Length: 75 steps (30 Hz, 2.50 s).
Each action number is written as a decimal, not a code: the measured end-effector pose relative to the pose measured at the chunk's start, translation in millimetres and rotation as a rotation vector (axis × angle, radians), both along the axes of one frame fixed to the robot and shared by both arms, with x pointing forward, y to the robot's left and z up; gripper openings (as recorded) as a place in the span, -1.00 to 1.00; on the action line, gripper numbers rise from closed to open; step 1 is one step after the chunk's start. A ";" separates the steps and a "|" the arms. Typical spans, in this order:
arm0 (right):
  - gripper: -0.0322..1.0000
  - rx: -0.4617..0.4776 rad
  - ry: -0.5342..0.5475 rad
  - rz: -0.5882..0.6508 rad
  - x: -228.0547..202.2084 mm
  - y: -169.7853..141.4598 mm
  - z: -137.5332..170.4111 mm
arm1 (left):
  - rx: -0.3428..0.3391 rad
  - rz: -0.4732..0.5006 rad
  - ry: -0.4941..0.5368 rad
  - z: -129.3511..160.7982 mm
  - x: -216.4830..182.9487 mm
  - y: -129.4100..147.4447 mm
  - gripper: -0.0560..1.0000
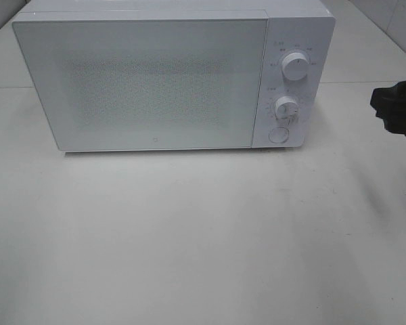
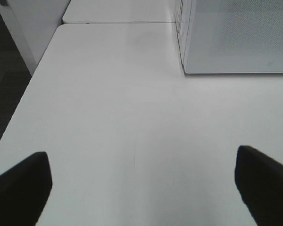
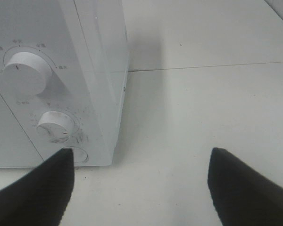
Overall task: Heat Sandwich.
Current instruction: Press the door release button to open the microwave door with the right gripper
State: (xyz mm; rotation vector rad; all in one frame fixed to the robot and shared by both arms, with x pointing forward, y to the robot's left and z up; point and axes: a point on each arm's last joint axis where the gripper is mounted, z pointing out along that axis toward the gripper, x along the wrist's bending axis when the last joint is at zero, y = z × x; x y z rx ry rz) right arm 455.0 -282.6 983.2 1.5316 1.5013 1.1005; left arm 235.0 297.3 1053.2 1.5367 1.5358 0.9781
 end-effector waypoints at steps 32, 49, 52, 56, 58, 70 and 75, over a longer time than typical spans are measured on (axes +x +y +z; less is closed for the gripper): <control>0.53 -0.062 -0.035 0.024 -2.4 79.5 -72.4 | 0.000 0.000 0.000 0.0 0.0 0.0 0.98; 0.53 0.029 -0.007 -0.019 -10.0 88.2 -74.1 | 0.000 0.000 0.000 0.0 0.0 0.0 0.98; 0.53 0.074 -0.002 -0.037 -10.0 88.3 -74.3 | 0.000 0.000 0.000 0.0 0.0 0.0 0.98; 0.53 0.181 0.007 -0.081 -10.1 88.2 -74.4 | 0.000 0.000 0.000 0.0 0.0 0.0 0.98; 0.53 0.282 0.015 -0.123 -10.1 88.2 -74.4 | 0.000 0.000 0.000 0.0 0.0 0.0 0.98; 0.53 0.857 0.063 -0.342 -10.1 89.6 -74.2 | 0.000 0.000 0.000 0.0 0.0 0.0 0.98; 0.53 1.069 0.089 -0.416 -10.3 90.8 -74.2 | 0.000 0.000 0.000 0.0 0.0 0.0 0.98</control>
